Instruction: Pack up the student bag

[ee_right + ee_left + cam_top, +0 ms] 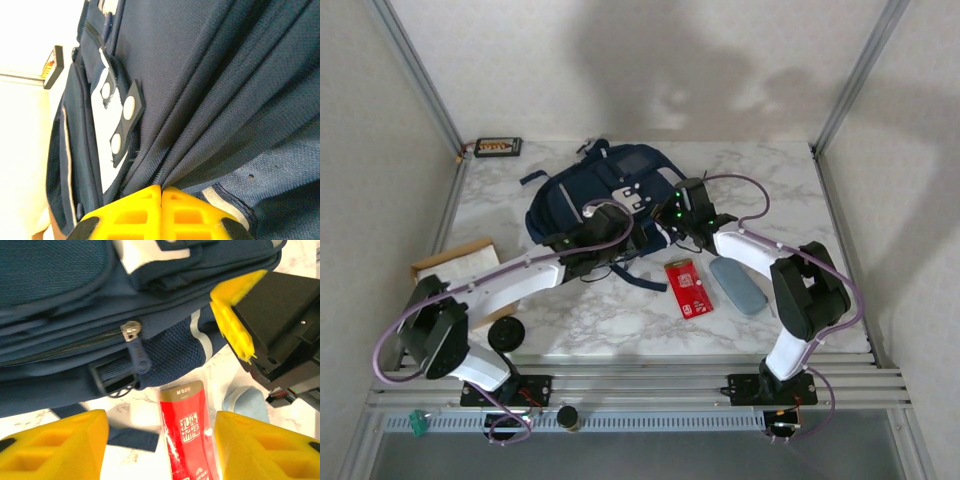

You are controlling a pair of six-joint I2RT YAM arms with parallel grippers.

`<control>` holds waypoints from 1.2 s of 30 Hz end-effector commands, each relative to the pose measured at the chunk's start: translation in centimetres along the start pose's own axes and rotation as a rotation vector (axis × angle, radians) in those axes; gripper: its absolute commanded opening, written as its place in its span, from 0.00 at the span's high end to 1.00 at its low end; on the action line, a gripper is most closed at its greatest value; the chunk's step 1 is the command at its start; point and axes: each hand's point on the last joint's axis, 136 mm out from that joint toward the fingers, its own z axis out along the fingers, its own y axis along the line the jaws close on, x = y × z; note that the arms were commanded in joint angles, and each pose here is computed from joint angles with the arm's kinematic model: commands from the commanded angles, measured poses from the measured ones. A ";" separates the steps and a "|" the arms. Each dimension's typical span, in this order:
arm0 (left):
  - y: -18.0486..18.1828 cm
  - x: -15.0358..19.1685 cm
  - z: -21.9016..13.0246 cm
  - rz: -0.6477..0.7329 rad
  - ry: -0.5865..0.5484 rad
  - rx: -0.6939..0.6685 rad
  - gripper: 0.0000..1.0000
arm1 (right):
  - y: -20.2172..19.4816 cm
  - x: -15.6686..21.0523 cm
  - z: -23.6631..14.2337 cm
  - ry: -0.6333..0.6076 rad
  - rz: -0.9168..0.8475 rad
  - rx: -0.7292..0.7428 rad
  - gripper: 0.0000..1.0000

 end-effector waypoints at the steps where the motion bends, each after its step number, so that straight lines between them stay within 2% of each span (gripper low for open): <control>1: 0.4 -1.0 1.1 0.050 -0.029 -0.112 0.51 | 5.2 -0.2 -1.6 0.002 -0.013 -0.170 1.00; 11: 1.8 -1.5 2.5 0.095 -0.052 -0.281 0.54 | 6.2 0.1 -1.7 0.027 -0.003 -0.224 1.00; 19: 2.8 -1.4 4.7 0.070 -0.049 -0.336 0.54 | 6.5 0.0 -1.8 0.023 -0.013 -0.228 1.00; 23: 3.5 -1.6 5.4 0.063 -0.065 -0.364 0.59 | 6.4 0.0 -1.6 0.025 -0.011 -0.229 1.00; 25: 3.5 -1.5 5.8 0.059 -0.062 -0.360 0.62 | 6.4 0.0 -1.5 0.025 -0.013 -0.227 1.00; 30: 3.7 -2.3 6.1 0.036 -0.084 -0.352 0.79 | 6.1 0.0 -1.4 0.022 -0.017 -0.214 1.00; 36: 3.0 -2.7 4.9 0.031 -0.090 -0.305 0.95 | 5.6 -0.6 -1.4 0.006 -0.026 -0.188 1.00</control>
